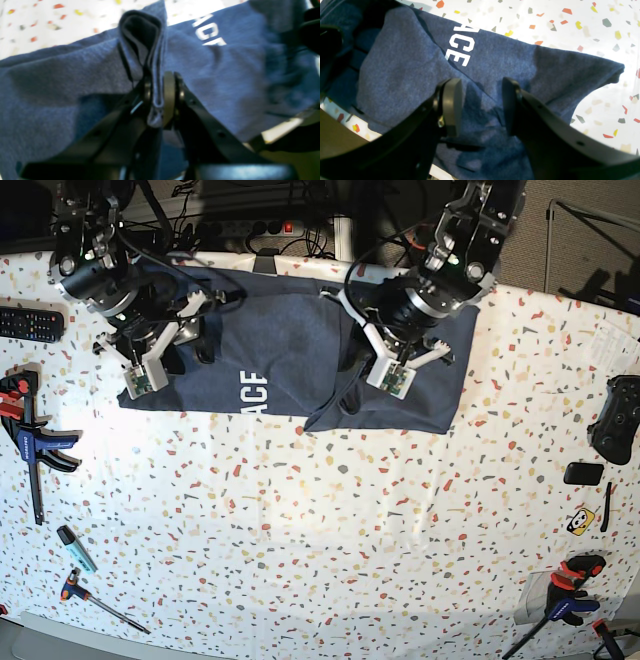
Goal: Fold the T-shirt properly
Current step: 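Grasp the collar end with the left gripper and fold it toward the right gripper, then hold the folded stack with the left gripper while the right gripper tucks the edge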
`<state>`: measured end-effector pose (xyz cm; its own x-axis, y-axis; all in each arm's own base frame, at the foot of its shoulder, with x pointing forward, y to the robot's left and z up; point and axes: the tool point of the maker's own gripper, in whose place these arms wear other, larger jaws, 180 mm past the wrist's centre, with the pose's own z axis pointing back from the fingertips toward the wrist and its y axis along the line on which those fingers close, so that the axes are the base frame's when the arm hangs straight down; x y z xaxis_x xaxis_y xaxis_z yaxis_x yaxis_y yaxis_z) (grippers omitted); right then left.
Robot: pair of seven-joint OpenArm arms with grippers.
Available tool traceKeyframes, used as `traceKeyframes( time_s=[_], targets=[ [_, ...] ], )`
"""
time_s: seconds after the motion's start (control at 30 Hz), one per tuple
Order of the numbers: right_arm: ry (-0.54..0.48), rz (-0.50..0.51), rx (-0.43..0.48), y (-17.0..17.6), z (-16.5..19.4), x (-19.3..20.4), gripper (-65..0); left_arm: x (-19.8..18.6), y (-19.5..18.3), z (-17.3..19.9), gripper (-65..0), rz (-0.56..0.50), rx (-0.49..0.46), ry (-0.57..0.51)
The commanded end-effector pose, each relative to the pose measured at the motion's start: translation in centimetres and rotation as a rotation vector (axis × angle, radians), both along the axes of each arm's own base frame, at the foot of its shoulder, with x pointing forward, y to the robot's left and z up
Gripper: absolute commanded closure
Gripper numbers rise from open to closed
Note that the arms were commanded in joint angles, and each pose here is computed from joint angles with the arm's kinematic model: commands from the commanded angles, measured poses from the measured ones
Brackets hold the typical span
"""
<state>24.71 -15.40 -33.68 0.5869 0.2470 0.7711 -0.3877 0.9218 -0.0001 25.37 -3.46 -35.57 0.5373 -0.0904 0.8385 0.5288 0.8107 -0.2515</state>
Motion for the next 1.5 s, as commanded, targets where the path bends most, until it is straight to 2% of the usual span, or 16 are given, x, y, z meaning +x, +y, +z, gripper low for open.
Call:
traceKeyframes(
  time_s=[0.0, 0.03, 0.1, 0.13, 0.17, 0.53, 0.67, 0.8, 0.9, 1.0, 1.13, 1.33, 1.47],
  targets=[
    [-0.047, 0.006, 0.007, 0.1, 1.2, 0.6, -26.3, 0.5, -0.9, 1.7, 0.0, -0.012, -0.061, -0.04],
    [-0.047, 0.006, 0.006, 0.1, 1.2, 0.6, -26.3, 0.3, -1.2, 1.8, -0.6, -0.027, -0.077, -0.038],
    [-0.047, 0.006, 0.007, 0.1, 1.2, 0.6, -26.3, 0.2, -1.4, 2.0, -15.5, -0.037, -0.094, -0.037],
    [-0.047, 0.006, 0.007, 0.1, 1.2, 0.6, -26.3, 0.2, -1.4, 2.0, -21.2, -0.037, -0.097, -0.038],
    [-0.047, 0.006, 0.006, 0.1, 1.2, 0.6, -26.3, 0.3, -1.4, 2.2, -24.1, -0.035, -0.1, -0.044],
    [-0.043, 0.006, 0.005, 0.1, 1.2, 0.6, -26.3, 2.3, -1.3, 3.9, -24.4, -0.03, -0.107, -0.118],
    [-0.022, 0.005, -0.005, -0.1, 0.8, 0.3, -26.3, 3.5, -0.5, 4.0, -24.4, -0.036, -0.002, -0.173],
    [0.012, -0.001, -0.014, -0.5, 0.4, 0.0, -26.3, 4.5, 1.7, 3.3, -24.4, 0.004, 0.11, -0.204],
    [0.02, -0.039, -0.007, -1.8, 0.8, 0.1, -26.3, 4.7, 3.5, 2.4, -24.4, 0.021, 0.171, -0.203],
    [0.059, -0.085, 0.048, -3.4, 1.5, 0.1, -26.3, 4.8, 5.3, 1.0, -24.4, 0.034, 0.222, -0.185],
    [0.082, -0.085, 0.129, -5.2, 3.4, -0.1, -26.3, 4.6, 6.5, -1.3, -24.4, 0.036, 0.254, -0.152],
    [0.105, -0.116, 0.057, -9.1, 4.5, -0.5, -26.3, 4.5, 7.1, -3.5, -24.3, 0.047, 0.255, -0.128],
    [0.166, -0.144, 0.11, -10.4, 2.8, -0.7, -26.3, 4.7, 7.2, -3.5, -24.3, 0.048, 0.259, -0.13]
  ],
)
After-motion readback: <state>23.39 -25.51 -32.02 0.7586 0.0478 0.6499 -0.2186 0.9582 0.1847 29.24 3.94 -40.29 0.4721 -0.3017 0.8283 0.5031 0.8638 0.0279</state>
